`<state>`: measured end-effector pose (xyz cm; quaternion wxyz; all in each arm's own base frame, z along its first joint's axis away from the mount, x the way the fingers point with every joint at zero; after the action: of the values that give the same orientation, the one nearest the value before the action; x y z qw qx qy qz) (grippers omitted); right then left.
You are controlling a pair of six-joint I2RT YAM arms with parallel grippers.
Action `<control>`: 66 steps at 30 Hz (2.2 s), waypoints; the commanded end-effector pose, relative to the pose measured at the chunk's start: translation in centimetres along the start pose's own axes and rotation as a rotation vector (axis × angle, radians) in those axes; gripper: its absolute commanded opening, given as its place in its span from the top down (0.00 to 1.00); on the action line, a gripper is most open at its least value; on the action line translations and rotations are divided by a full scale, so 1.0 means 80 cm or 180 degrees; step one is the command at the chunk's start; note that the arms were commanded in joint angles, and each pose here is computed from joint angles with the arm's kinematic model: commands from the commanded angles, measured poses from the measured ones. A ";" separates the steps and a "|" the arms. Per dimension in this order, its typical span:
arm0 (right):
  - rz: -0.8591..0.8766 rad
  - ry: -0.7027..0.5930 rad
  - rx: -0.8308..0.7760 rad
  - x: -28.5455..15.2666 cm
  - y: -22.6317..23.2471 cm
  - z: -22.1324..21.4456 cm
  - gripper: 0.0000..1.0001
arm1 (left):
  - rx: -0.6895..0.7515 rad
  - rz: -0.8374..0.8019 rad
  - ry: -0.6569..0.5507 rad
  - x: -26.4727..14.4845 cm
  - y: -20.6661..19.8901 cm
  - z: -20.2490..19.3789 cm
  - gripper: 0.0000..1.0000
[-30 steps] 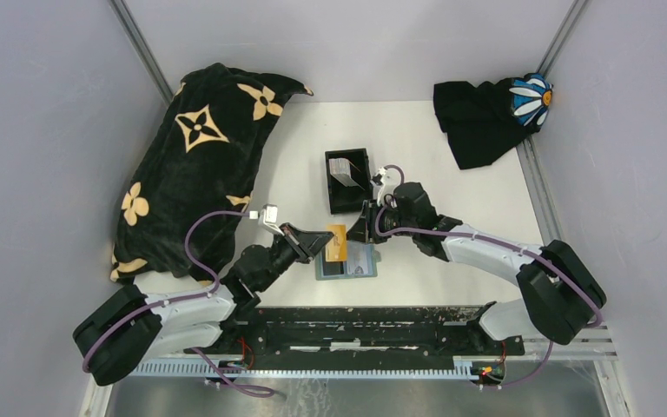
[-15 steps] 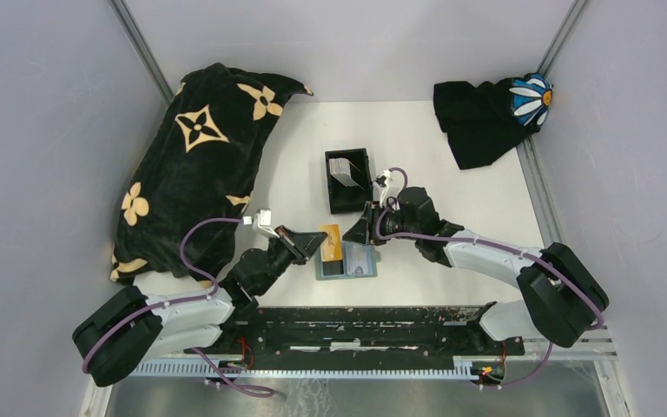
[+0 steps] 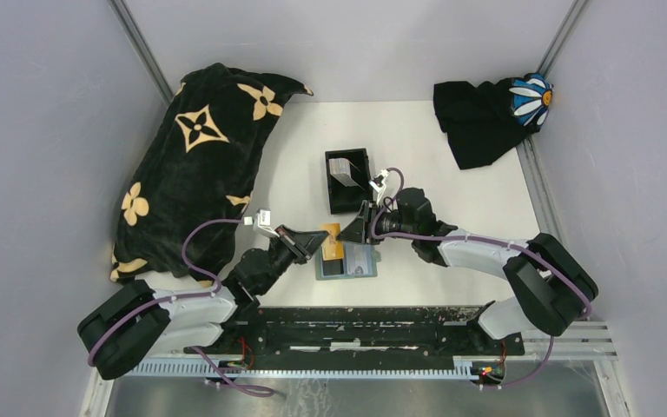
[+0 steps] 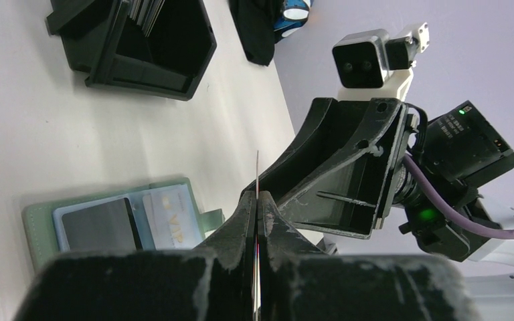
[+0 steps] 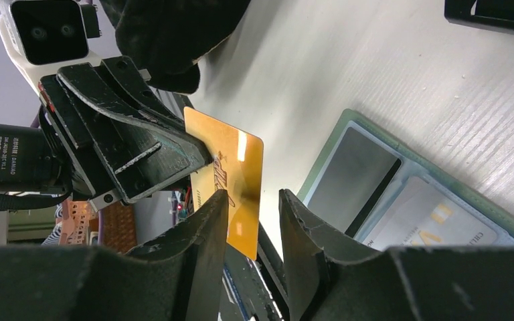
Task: Put the credit cards into the card holder
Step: Pick up the credit card from the storage box, then turn over the card slot in the card holder.
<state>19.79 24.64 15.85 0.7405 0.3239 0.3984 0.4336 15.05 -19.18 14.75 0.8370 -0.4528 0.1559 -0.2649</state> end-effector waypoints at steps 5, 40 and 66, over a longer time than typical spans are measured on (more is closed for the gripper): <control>0.0319 -0.0045 -0.0074 0.001 0.013 0.006 0.60 | -0.0170 -0.0207 -0.0171 0.006 -0.018 0.011 0.97; -0.0429 -0.0020 -0.0076 -0.017 0.001 0.002 0.99 | 0.0226 0.0984 -0.0116 0.000 0.040 0.002 0.43; -0.1879 0.0145 -0.0113 -0.045 -0.036 -0.001 0.99 | 0.0542 0.1399 0.0201 -0.016 0.070 -0.029 0.97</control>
<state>18.66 19.68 13.28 0.8160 0.1779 0.5069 0.2134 14.11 -17.49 8.49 0.8923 -0.3435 0.2705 -0.1127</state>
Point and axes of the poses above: each gripper's point midway between its finger pads, its own x axis out along the fingers, its own y axis along the line the jaws close on, z = x × y, the point moved 9 cm from there along -x, back along the fingers, and after that the axes turned 3 degrees about x, right-handed, at the moved point
